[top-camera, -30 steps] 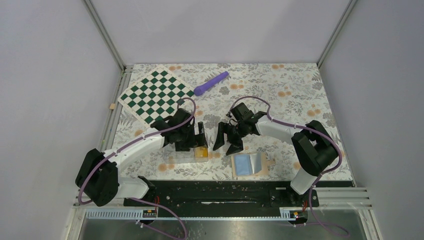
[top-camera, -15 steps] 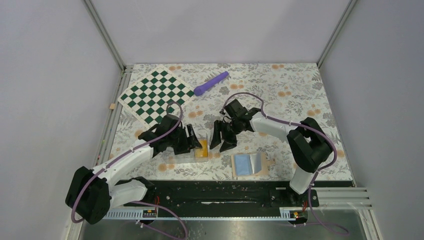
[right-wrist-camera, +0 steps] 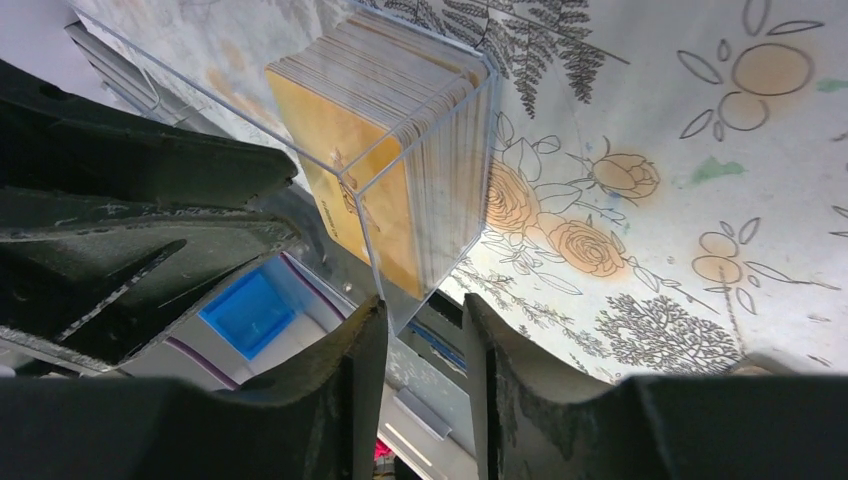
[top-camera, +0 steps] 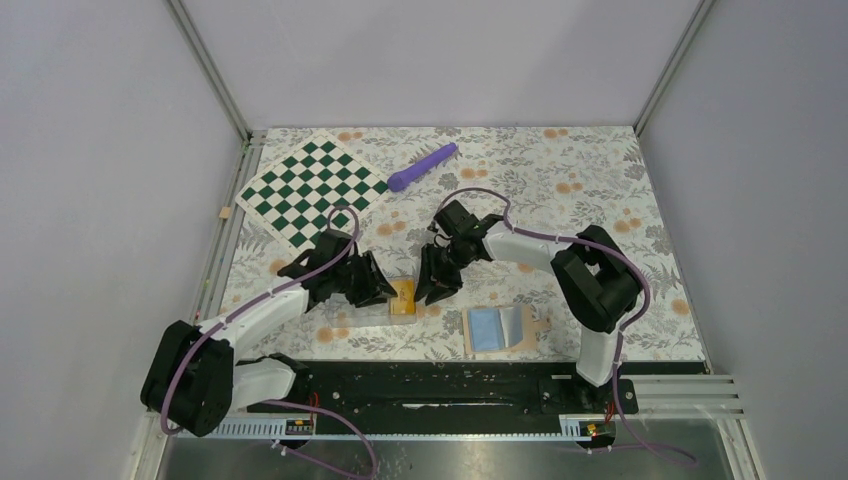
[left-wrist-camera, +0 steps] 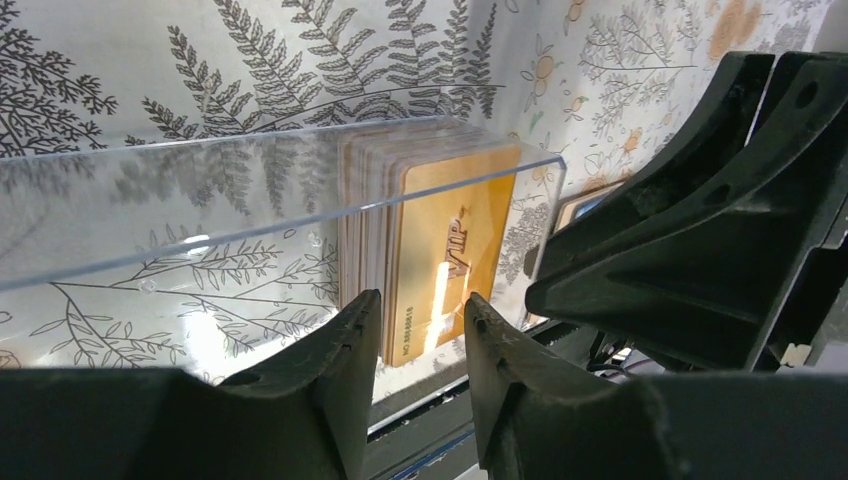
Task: Put the credit cards into the card holder
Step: Pick up the credit card from the storage box.
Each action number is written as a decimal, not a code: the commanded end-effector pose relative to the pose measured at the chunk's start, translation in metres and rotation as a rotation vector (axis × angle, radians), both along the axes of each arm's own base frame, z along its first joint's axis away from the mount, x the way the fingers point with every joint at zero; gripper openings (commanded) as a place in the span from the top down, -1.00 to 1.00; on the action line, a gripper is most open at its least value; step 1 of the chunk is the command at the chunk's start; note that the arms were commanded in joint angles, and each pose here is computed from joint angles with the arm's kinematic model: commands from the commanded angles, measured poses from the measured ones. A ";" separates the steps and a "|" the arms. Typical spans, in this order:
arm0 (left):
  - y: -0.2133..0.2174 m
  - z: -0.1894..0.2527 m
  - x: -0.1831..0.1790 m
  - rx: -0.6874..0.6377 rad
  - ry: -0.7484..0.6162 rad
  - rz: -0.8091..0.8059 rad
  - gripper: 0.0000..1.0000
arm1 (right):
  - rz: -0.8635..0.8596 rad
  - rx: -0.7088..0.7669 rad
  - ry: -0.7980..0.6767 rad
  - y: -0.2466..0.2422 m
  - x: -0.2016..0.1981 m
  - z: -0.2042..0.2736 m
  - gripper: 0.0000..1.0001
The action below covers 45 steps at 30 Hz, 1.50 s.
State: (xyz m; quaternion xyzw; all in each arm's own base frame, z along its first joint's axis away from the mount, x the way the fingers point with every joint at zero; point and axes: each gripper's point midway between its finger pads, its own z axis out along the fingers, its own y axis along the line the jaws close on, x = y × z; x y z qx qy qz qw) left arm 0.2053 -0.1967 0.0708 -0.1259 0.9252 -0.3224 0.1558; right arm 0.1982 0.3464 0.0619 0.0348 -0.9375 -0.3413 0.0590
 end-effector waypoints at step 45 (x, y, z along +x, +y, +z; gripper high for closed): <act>-0.005 -0.012 -0.003 0.258 0.006 -0.133 0.72 | 0.040 0.014 0.039 0.013 -0.012 -0.001 0.50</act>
